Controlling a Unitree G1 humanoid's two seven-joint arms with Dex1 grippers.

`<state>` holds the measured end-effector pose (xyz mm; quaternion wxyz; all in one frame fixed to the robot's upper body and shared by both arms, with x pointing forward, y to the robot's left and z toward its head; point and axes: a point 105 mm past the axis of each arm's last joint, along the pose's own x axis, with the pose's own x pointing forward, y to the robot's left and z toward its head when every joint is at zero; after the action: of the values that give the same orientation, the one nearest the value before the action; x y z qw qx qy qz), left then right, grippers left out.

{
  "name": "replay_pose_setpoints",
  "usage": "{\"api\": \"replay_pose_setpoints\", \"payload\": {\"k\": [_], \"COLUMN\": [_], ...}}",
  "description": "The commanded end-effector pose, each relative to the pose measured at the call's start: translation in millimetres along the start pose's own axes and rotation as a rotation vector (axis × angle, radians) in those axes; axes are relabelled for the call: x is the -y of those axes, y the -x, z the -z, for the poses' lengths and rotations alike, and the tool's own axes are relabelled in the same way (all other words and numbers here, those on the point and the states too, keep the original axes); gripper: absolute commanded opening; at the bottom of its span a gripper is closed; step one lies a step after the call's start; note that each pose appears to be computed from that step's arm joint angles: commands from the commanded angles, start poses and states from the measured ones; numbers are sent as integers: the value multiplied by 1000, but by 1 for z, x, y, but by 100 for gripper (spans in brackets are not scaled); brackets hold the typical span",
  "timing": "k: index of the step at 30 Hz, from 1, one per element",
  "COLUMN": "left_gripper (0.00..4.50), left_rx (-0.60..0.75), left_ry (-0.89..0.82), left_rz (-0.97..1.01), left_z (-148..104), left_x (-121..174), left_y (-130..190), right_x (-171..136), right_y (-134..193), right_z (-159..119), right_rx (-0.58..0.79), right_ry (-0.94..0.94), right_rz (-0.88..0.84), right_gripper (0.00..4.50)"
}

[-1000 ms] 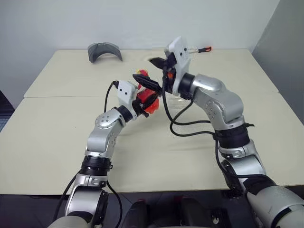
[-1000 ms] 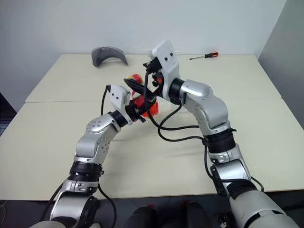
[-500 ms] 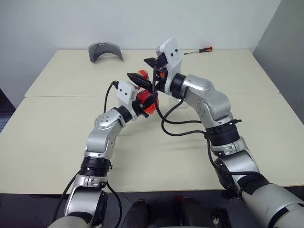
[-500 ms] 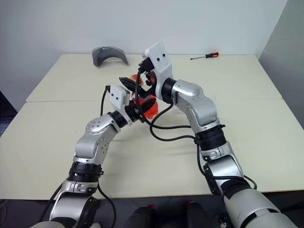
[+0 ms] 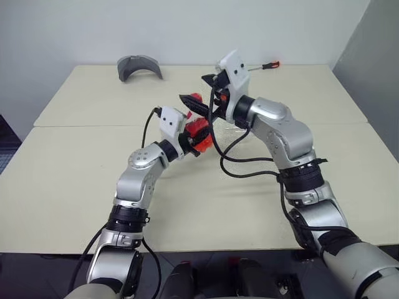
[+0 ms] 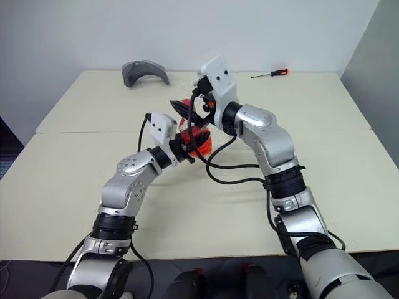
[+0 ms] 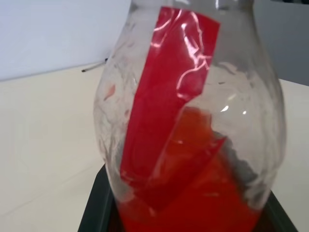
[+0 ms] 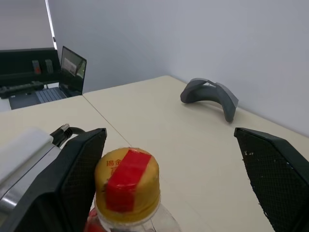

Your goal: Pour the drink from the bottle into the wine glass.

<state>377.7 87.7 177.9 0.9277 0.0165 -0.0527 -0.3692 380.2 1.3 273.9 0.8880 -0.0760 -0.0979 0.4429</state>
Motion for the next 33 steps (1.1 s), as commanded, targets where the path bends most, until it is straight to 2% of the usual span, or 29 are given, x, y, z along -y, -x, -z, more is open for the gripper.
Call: {"api": "replay_pose_setpoints", "payload": {"k": [1, 8, 16, 21, 26, 33], "left_gripper": [137, 131, 131, 131, 131, 131], "left_rx": [103, 89, 85, 84, 83, 84], "left_ry": [-25, -39, -45, -58, -70, -85], "left_rz": [-3, -5, 4, 20, 48, 74], "left_z": [-31, -35, -36, -38, -38, -39], "left_x": [-1, -9, -8, -8, -5, -4], "left_y": [4, 8, 9, 8, 6, 5], "right_x": [36, 62, 65, 39, 24, 19], "right_y": [27, 64, 86, 70, 47, 28], "right_z": [-5, 0, 5, -13, -26, -25], "right_rx": [-12, -95, -156, -58, 8, 16], "right_ry": [41, 87, 72, 16, -5, -4], "right_rz": [111, 142, 91, -17, -35, -23], "right_gripper": [450, 450, 450, 450, 450, 450]}}
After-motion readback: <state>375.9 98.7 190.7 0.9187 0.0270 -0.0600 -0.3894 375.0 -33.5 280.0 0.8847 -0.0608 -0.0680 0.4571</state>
